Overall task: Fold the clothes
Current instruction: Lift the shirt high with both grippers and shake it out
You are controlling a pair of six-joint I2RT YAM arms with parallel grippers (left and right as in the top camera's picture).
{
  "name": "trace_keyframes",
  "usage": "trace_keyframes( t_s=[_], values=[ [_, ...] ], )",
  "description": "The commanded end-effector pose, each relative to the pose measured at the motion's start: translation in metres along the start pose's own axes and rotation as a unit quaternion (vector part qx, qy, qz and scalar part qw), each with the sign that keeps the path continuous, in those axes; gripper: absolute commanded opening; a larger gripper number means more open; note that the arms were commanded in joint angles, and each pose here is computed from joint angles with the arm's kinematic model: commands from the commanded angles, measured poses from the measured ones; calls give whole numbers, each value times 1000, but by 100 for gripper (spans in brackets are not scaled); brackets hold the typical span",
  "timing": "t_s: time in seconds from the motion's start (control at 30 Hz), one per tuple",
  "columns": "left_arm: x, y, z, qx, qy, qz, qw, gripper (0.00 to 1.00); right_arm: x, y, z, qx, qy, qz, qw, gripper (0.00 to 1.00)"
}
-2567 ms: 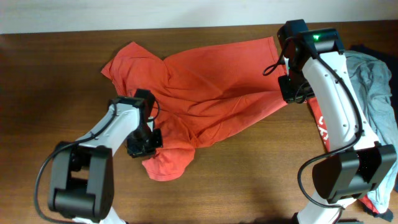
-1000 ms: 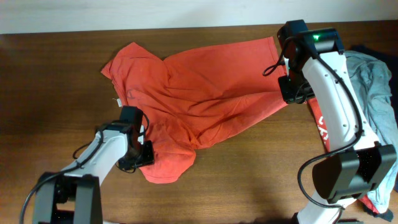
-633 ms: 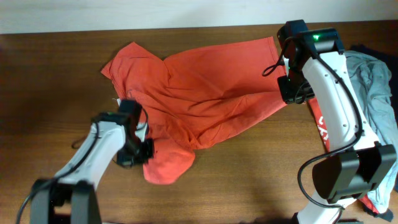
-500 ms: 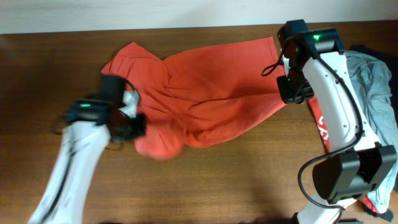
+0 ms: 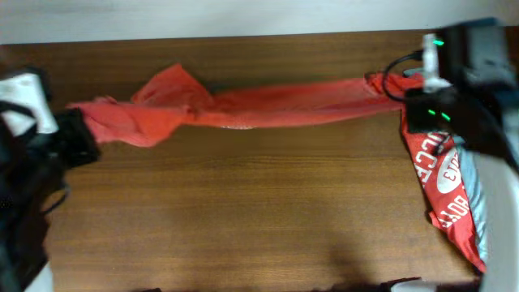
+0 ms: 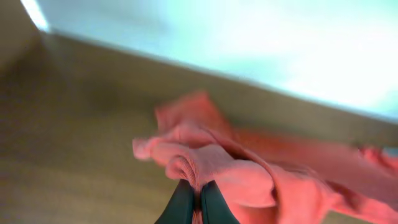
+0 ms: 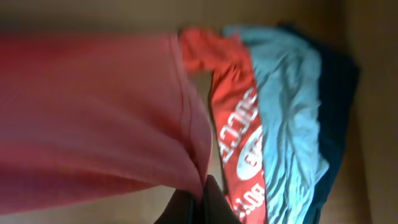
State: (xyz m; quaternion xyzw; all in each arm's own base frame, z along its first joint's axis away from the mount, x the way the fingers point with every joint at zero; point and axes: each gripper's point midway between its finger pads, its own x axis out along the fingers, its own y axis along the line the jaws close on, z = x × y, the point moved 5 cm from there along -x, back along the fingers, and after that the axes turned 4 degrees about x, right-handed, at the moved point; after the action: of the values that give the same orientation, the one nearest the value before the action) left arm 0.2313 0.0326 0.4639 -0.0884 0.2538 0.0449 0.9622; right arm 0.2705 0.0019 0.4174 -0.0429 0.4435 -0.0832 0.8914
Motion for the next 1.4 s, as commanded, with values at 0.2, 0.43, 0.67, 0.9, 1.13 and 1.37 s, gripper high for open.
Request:
trace_keyframes(
  t_s=[0.2,0.43,0.67,0.9,1.13,1.37],
  values=[
    [-115,-9,64,3,-211,20,977,0,-132,-51,5,84,-237,-36,967,4],
    [-34,-1,64,-27,-96,-10,995,0,-83,-35,30,59,-174,-42,982,4],
    [145,26,75,-23,10,-40,999,0,91,24,91,14,-37,-27,999,4],
    [159,25,145,14,-128,-99,987,0,94,22,131,44,-122,-41,991,4],
    [46,34,184,38,-229,-60,971,0,34,7,139,62,-181,-37,981,4],
    [81,19,105,28,-19,-101,994,0,67,11,88,14,-31,-53,998,4]
  ],
)
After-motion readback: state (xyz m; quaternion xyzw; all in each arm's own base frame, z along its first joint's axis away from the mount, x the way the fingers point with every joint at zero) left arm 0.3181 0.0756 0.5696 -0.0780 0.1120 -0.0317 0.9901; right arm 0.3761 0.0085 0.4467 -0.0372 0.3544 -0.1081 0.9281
